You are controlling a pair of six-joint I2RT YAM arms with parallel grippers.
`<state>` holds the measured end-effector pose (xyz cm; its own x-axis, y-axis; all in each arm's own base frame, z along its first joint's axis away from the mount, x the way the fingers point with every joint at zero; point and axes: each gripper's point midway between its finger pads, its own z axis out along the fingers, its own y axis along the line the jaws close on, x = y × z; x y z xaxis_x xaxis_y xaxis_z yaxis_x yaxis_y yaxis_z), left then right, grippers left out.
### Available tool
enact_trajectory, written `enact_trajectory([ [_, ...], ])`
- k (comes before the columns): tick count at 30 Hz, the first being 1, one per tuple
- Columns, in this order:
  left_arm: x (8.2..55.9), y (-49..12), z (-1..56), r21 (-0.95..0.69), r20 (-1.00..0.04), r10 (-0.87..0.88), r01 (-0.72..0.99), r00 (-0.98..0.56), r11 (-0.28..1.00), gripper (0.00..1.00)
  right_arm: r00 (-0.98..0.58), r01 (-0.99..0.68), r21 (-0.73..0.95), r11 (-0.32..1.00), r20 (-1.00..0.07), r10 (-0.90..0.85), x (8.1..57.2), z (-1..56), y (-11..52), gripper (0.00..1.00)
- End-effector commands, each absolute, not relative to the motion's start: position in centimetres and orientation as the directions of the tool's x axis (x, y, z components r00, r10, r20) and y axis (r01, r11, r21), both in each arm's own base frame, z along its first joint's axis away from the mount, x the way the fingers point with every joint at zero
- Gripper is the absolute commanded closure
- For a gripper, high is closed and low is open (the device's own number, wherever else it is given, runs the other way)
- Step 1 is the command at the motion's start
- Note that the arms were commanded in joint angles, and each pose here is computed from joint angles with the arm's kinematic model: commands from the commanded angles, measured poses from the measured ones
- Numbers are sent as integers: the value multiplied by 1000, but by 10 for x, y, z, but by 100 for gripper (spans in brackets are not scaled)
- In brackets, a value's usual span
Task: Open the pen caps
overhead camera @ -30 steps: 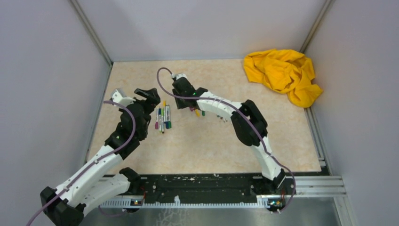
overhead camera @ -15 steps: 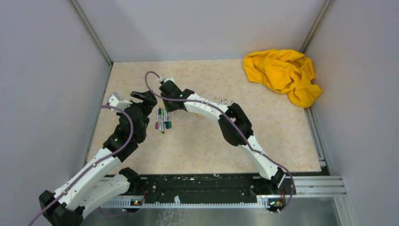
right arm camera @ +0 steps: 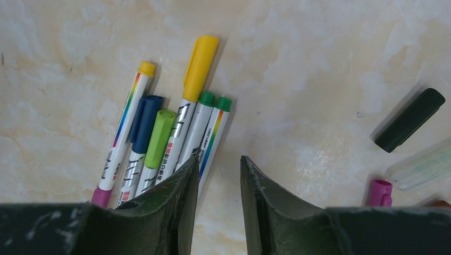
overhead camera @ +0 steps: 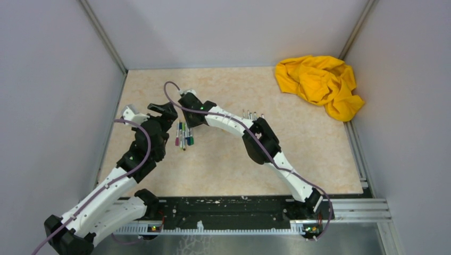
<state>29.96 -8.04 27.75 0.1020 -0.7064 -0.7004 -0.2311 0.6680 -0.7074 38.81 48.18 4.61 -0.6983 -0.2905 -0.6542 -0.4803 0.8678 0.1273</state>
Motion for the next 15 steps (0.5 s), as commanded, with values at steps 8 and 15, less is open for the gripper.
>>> enact_trajectory([
  [8,298,-78,283,-731,-678,-723,-220,131,646,11,-689,-481,132,867,-668,-281,389,52,493,66],
  [15,298,-78,282,-735,-674,-727,-217,128,643,11,-700,-478,119,870,-650,-295,388,40,491,66],
])
